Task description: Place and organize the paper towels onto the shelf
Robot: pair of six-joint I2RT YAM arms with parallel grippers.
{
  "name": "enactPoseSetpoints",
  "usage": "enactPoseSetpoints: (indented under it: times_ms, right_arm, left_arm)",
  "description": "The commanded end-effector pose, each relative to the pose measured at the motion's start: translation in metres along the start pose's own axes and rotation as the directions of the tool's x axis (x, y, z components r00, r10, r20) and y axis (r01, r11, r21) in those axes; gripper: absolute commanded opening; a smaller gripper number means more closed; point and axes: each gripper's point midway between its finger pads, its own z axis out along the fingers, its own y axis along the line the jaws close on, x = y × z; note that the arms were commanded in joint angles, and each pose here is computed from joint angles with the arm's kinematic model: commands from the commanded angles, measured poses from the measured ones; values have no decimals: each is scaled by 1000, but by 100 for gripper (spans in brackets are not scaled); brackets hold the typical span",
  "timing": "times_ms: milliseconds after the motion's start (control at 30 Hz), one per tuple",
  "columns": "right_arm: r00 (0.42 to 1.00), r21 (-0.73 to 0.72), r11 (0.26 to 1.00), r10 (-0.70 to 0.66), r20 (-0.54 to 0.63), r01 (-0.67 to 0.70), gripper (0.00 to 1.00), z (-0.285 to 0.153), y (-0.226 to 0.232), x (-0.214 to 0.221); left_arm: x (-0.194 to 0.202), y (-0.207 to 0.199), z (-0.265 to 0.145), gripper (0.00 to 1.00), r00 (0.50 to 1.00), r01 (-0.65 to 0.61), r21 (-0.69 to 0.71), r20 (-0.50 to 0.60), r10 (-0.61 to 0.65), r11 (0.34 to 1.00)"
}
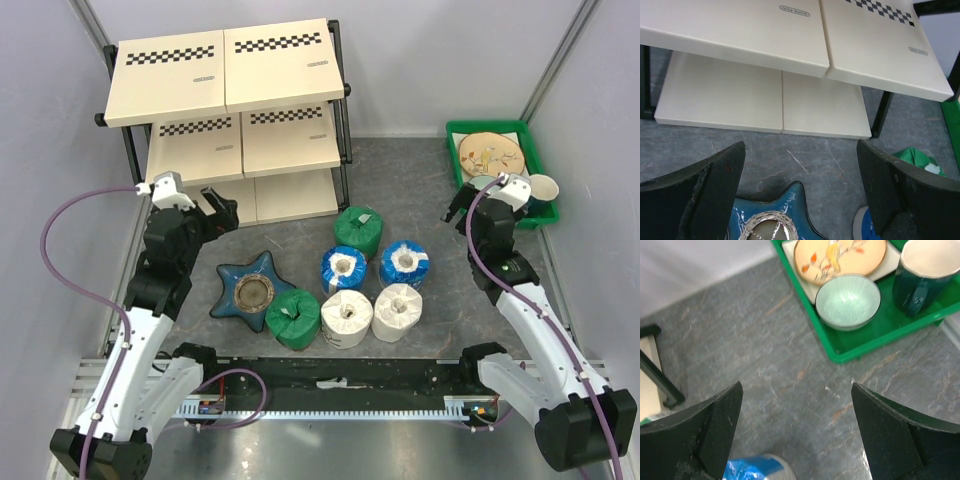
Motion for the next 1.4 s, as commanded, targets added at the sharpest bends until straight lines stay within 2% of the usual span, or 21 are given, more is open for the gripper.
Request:
enactPoseSetpoints:
  times_ms: [0,67,167,300,400,433,467,500,567,700,767,933,1133,1367]
  right_arm:
    - [996,-17,1000,-10,-89,9,98,-7,4,9]
    - [996,25,1000,-17,-83,19,98,-9,-5,8]
    - [994,13,1000,-24,-107,25,98,-14,-6,10]
    - [991,15,1000,-3,-134,5,98,-21,-10,20]
    - [988,21,1000,9,-152,-6,98,-22,-12,27]
    - [988,20,1000,7,-157,-4,98,-22,-12,29]
    - [986,19,1000,3,-165,0,98,-21,-12,32]
    - [986,18,1000,3,-167,0,98,-21,-11,32]
    - [986,17,1000,0,-169,3,98,-21,-11,32]
    - [987,6,1000,-4,-163,5,98,-27,-12,28]
    - [987,1,1000,-7,-161,7,98,-30,-13,27]
    - [986,7,1000,-8,-169,9,98,-35,-19,33]
    - [981,-41,999,-15,-192,7,98,-37,-11,39]
    - [983,-64,998,-23,-180,12,98,-44,-11,36]
  left_arm:
    - [16,-30,-13,100,988,76,132,-143,-57,988]
    - [22,-41,-18,100,984,73,201,-171,-39,977]
    - [30,-57,-32,100,981,77,280,-194,-22,957]
    - [37,-65,-42,99,984,59,270,-179,-10,961]
    - [55,-78,-41,99,976,34,268,-216,26,963]
    - [65,-93,-47,99,969,34,303,-243,43,952]
    - [72,-96,-39,99,969,9,272,-241,59,962]
    - [84,-116,-48,99,961,-11,321,-257,98,947]
    - [97,-128,-43,99,961,-51,291,-248,126,955]
    - [131,-162,-52,99,935,-89,323,-297,191,942]
    - [148,-167,-49,99,921,-121,313,-320,224,942]
    - [161,-182,-46,99,905,-145,321,-340,256,936]
    - [175,-192,-31,98,879,-231,325,-335,340,917]
    - [192,-193,-32,96,863,-215,348,-370,344,913]
